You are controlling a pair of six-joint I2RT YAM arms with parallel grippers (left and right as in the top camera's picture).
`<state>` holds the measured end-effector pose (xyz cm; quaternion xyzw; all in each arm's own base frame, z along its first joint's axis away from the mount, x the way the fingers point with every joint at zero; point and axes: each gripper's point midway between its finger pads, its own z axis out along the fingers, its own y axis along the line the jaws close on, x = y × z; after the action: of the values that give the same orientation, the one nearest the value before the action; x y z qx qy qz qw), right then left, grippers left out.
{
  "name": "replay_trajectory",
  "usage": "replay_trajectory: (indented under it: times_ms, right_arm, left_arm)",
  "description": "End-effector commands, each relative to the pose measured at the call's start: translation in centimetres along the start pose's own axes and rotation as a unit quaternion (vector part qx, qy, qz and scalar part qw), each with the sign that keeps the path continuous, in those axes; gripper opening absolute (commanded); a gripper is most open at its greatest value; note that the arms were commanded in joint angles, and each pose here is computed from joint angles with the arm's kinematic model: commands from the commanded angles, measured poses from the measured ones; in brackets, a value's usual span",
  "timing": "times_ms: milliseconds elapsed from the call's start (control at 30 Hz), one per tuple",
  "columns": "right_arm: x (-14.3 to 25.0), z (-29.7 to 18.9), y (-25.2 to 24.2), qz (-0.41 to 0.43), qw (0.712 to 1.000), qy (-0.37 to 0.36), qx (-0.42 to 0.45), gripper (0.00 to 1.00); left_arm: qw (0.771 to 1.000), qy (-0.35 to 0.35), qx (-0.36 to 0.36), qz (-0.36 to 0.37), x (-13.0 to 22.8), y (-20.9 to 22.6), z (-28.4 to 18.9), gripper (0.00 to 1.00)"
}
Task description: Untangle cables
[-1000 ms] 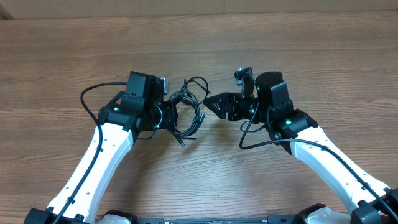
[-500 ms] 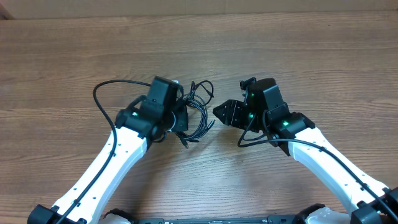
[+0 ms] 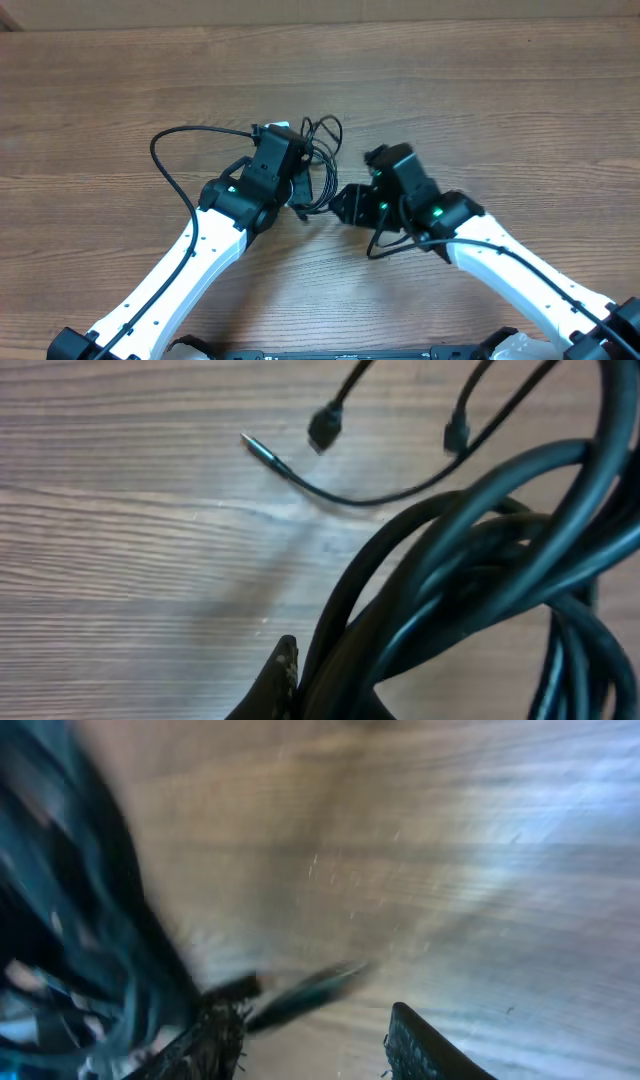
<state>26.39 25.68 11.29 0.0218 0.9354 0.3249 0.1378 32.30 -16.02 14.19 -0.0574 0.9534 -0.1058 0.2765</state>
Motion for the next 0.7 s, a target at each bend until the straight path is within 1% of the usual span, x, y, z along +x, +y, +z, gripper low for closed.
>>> replay_trajectory:
  times_ms: [0, 100, 133, 233, 300, 333, 433, 467, 500, 667]
  right_arm:
    - [0.4, 0.0, 1.2, -0.023, 1.0, -0.014, 0.005, 0.47]
    - [0.5, 0.1, 0.5, 0.0, 0.999, -0.022, 0.029, 0.48]
    - [0.4, 0.0, 0.0, 0.014, 0.999, -0.028, 0.041, 0.51]
    - [0.4, 0.0, -0.2, 0.016, 0.999, -0.028, 0.043, 0.52]
    - [0.3, 0.0, -0.2, 0.016, 0.998, -0.03, 0.046, 0.53]
    - [0.0, 0.0, -0.5, 0.016, 0.998, -0.038, 0.053, 0.57]
    - [-0.2, -0.1, -0.7, 0.015, 0.997, -0.046, 0.06, 0.62]
    - [-0.3, -0.2, -0.7, 0.016, 0.997, -0.047, 0.059, 0.64]
    - [-0.4, -0.3, -0.8, 0.017, 0.997, -0.048, 0.059, 0.64]
    - [-0.9, -2.5, -0.6, 0.023, 0.997, -0.056, 0.045, 0.67]
  left_arm:
    - [0.998, -0.011, 0.02, -0.065, -0.7, -1.0, -0.5, 0.04]
    - [0.994, -0.014, 0.025, -0.101, -0.9, -1.2, -0.5, 0.04]
    - [0.993, -0.013, 0.024, -0.118, -0.9, -1.2, -0.5, 0.04]
    - [0.986, -0.01, 0.026, -0.164, -0.8, -1.2, -0.5, 0.04]
    - [0.98, 0.003, 0.046, -0.192, -0.7, -1.9, -0.5, 0.04]
    - [0.979, 0.014, 0.078, -0.187, -0.8, -3.1, -0.7, 0.04]
    - [0.988, 0.005, 0.084, -0.13, -1.0, -3.3, -0.7, 0.04]
    - [0.993, 0.006, 0.079, -0.087, -0.9, -2.9, -0.6, 0.04]
    - [0.995, 0.007, 0.072, -0.067, -0.7, -2.6, -0.6, 0.04]
    - [0.999, 0.004, 0.001, -0.032, -0.6, 0.8, -0.3, 0.04]
